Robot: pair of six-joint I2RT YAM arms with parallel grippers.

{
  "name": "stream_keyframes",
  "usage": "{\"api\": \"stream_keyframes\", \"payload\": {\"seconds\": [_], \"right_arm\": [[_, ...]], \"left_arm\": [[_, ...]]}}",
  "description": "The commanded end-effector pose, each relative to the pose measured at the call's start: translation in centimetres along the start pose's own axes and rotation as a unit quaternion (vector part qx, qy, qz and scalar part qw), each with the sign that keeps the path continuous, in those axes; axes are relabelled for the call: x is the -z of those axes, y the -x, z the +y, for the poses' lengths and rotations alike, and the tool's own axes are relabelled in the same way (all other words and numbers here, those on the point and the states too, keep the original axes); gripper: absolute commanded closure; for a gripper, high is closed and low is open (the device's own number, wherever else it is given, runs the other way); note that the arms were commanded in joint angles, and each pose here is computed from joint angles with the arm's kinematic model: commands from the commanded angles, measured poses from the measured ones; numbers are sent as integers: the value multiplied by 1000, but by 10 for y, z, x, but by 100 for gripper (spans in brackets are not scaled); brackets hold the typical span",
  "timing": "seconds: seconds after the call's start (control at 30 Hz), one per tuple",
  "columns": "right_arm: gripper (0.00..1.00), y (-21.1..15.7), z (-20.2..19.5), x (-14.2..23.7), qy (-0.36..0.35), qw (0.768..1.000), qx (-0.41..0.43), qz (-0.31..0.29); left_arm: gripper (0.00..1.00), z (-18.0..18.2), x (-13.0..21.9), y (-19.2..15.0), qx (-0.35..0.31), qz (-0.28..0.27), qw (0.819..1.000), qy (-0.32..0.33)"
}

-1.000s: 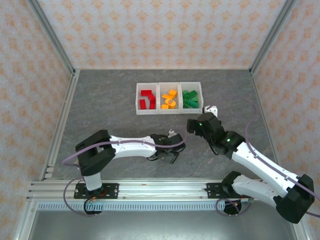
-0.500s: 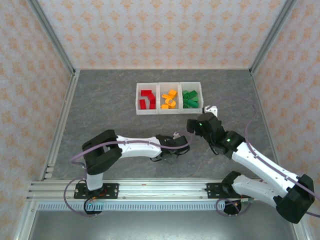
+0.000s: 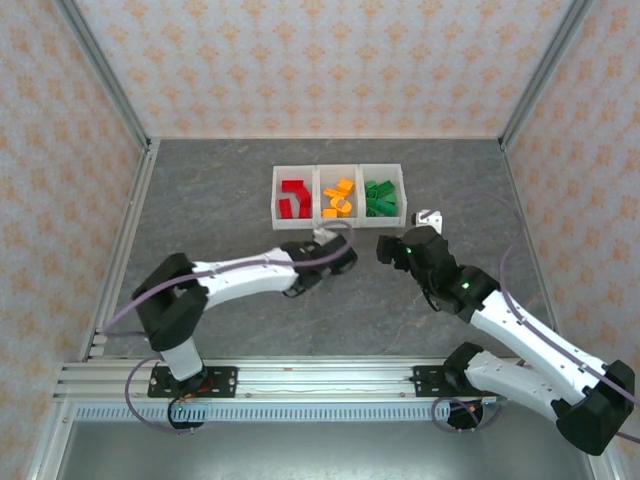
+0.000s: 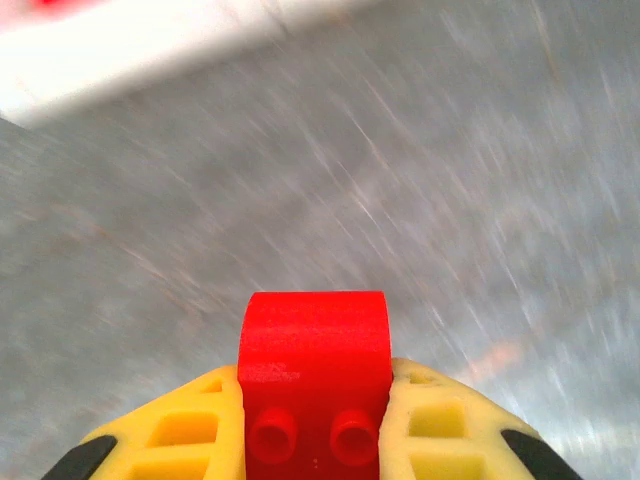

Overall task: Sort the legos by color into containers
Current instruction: Place the lego in the container, then reset both arms

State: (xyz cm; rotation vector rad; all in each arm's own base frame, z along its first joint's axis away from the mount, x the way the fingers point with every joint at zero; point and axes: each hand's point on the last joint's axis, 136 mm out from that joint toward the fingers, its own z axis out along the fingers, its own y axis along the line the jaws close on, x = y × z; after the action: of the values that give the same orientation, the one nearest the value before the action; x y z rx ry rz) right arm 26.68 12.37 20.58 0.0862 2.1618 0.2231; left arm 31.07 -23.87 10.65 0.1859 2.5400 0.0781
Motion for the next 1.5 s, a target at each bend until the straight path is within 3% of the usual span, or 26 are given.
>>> {"api": "stream_keyframes", "payload": {"seconds": [0.0,0.1,0.23,0.43,0.5,0.57,0.67,0.8,0.93,1.1,1.23,1.47], "right_arm": [[6,6,-8,1,-18,1000,-6,-18],[6,3,-11,2,-24,1000,-4,-16],[6,0,-18,7,-28,999,-3,-17],[5,0,-19,16,-8,999,-12,-31],[5,1,-19,19,-5,999,-15,-35],[4,2,-19,21,-1,999,-16,-39],[0,3,-21,22,-2,999,-20,-45],[0,9,-28,24,-24,998,-24,-59],[0,14,-32,21,-36,996,-24,-81],[0,24,-31,14,-34,990,-47,-132],[0,35,-41,12,-58,978,-58,-190],[0,37,-77,5,-129,950,-14,-283]], "left_arm": [[79,45,14,62,84,-69,993,45],[78,74,10,105,131,-99,985,57],[78,99,-23,140,156,-84,980,85],[76,97,-80,159,156,-49,982,91],[69,96,-90,161,159,-45,982,94],[55,94,-94,165,164,-48,981,92],[32,95,-84,174,173,-64,979,83],[11,104,-37,190,197,-128,970,56],[3,121,30,196,225,-228,947,10],[1,151,91,170,226,-345,911,-9],[0,183,105,129,231,-401,886,36],[1,226,97,44,271,-464,839,87]]}}
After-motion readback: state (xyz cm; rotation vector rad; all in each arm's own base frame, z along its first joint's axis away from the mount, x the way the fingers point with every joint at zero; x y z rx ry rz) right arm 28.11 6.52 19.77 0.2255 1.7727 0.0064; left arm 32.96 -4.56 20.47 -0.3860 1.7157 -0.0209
